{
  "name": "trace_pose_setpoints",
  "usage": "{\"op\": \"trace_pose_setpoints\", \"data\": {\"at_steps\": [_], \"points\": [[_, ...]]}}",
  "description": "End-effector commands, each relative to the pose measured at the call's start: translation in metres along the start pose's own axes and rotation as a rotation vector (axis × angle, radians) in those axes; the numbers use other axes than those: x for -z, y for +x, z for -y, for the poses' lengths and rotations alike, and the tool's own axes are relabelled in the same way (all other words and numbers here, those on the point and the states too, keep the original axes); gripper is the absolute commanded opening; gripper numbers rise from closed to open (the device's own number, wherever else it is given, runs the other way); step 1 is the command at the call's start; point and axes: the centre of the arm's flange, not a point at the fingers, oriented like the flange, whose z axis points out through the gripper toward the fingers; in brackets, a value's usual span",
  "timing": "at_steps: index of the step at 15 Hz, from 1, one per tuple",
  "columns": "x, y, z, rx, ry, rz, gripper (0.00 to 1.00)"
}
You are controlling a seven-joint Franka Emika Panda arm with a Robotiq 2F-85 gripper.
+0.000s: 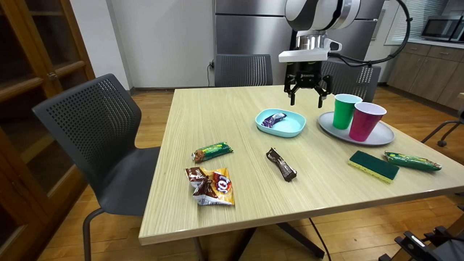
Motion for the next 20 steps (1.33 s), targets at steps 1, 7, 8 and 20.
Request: {"op": "trace_pose_setpoints", "data": {"at_steps": [1, 7, 8, 20], "points": [[0.005, -0.026, -0.049, 0.055, -0.006, -0.007, 1.0], [0.003, -0.06, -0.073, 0.103, 0.0, 0.003, 1.0], [0.004, -0.068, -0.075, 0.113, 0.006, 0.001, 1.0], [-0.03, -0.142, -0.048, 0.29, -0.058, 0.005, 1.0]]}}
